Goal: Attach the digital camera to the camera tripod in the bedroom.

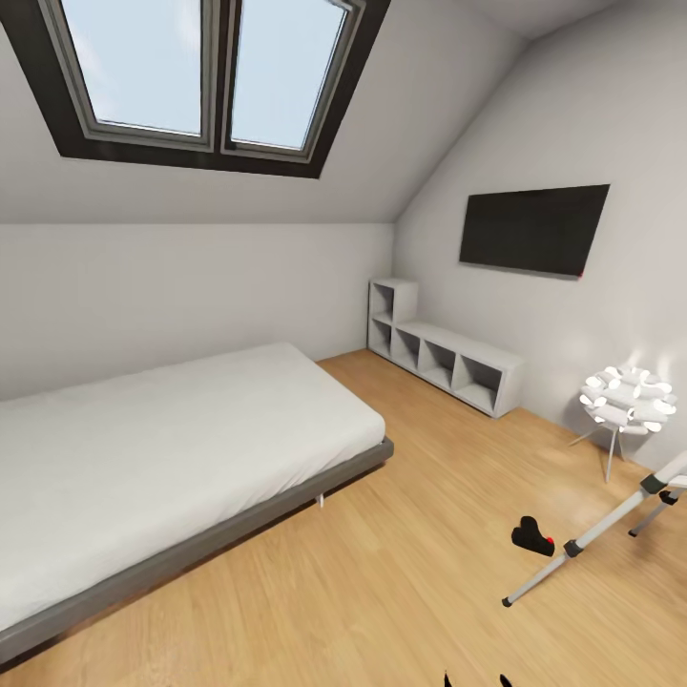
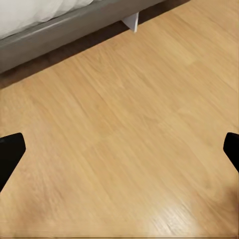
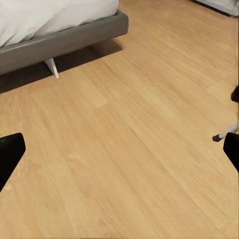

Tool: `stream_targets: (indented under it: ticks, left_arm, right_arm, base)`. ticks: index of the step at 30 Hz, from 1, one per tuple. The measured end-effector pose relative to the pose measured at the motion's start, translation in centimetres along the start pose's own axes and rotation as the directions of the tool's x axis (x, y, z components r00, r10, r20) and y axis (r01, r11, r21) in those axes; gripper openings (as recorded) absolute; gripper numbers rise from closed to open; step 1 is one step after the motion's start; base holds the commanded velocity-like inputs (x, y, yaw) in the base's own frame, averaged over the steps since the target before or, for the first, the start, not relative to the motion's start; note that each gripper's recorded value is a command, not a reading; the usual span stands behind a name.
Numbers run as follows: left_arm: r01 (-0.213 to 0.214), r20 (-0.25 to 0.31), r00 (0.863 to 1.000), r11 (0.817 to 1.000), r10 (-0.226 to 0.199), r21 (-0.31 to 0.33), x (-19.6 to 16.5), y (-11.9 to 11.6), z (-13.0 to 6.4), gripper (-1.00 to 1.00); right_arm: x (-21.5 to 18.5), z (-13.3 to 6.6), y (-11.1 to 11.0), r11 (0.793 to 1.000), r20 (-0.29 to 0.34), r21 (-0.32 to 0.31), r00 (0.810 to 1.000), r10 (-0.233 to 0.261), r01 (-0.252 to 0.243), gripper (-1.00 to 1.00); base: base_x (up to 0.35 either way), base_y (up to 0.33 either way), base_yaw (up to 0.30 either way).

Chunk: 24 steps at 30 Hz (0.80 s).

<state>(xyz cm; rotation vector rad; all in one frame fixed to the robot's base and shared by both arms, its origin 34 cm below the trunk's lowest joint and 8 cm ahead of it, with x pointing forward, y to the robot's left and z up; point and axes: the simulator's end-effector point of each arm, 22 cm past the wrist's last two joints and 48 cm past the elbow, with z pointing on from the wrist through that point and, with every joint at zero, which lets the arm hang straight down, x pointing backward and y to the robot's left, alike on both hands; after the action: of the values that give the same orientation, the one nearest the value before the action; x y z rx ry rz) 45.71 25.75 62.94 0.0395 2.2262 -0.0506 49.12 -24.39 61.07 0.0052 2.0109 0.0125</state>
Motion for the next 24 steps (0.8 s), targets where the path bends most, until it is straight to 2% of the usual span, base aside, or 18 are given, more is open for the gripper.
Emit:
stream_targets:
  ticks: [3, 8, 14, 24]
  left_arm:
    - [0.004, -0.017, 1.000, 1.000, -0.004, -0.002, 1.0, 0.0, 0.0, 1.00]
    - [0.010, -0.062, 0.998, 1.000, -0.010, -0.004, 3.1, 0.0, -0.2, 1.00]
    - [0.011, -0.071, 0.997, 1.000, -0.011, -0.004, 3.6, 0.0, -0.2, 1.00]
    - [0.013, -0.100, 0.995, 1.000, -0.013, -0.005, 4.9, 0.0, -0.3, 1.00]
  right_arm:
    - [-1.2, -0.1, 0.0, 1.000, 0.060, 0.002, 0.998, 0.002, -0.002, 1.00]
    - [-1.6, -0.2, 0.0, 1.000, 0.083, 0.003, 0.997, 0.002, -0.002, 1.00]
    - [-0.1, -0.7, 0.1, 1.000, 0.053, 0.001, 0.999, 0.003, -0.004, 1.00]
    - [1.8, -1.3, 0.1, 1.000, 0.010, 0.001, 1.000, 0.006, -0.006, 1.00]
  base:
    - [0.000, 0.000, 0.000]
    - [0.000, 0.000, 0.000]
    - [0.041, 0.026, 0.000]
    - [0.246, 0.051, -0.027]
